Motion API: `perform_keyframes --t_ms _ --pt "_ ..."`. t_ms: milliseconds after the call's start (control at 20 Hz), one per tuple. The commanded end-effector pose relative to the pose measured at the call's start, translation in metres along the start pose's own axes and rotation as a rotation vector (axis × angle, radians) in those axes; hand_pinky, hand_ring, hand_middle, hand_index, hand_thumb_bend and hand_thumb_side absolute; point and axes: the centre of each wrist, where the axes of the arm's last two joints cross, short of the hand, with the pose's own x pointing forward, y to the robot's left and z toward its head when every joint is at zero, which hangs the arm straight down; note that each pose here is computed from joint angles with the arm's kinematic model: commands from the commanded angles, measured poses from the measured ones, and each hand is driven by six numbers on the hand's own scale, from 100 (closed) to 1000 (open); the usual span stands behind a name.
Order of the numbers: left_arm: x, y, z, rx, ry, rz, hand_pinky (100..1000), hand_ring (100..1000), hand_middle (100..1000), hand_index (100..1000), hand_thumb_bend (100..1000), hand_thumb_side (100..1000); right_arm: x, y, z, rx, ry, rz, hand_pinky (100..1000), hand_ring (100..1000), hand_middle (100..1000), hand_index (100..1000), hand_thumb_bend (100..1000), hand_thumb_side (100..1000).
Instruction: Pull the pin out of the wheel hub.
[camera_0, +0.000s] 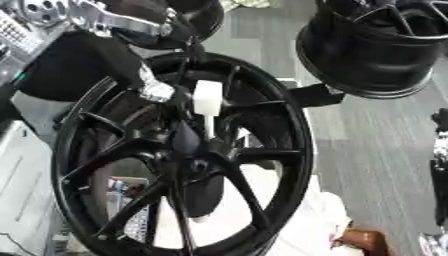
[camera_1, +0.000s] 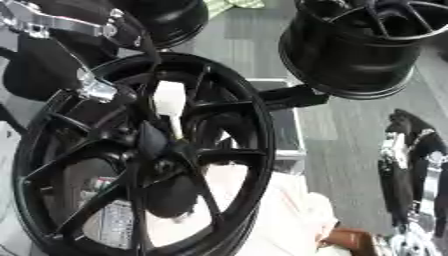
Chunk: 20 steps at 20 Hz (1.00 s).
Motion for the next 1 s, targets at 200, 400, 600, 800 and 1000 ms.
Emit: perform_keyframes --t_ms 200,400,600,800,1000 --pt "-0.002 0.008 0.001 0.005 0.037 -0.026 852 855 786 919 370 837 0.004 -0.002 -0.003 0.001 -0.016 -0.004 887 836 679 749 100 723" --pt "-0.003 0.005 -0.004 -0.008 0.033 -0.026 851 854 784 917 382 846 0.004 -0.002 -0.003 0.000 -0.015 -0.006 887 836 679 749 100 725" --pt "-0.005 0.003 -0.008 -0.014 0.040 -0.032 851 855 784 916 392 835 0.004 -0.001 -0.003 0.001 -0.014 -0.009 887 836 679 749 100 726" --pt "-0.008 0.000 -0.014 -0.023 0.045 -0.031 852 857 789 915 385 847 0.004 -0.001 -0.003 0.001 -0.013 -0.011 887 836 678 749 100 728" --pt "-0.009 -0.003 -0.019 -0.035 0.040 -0.031 850 858 791 913 384 857 0.004 0.000 -0.004 0.001 -0.013 -0.013 887 836 678 750 100 729"
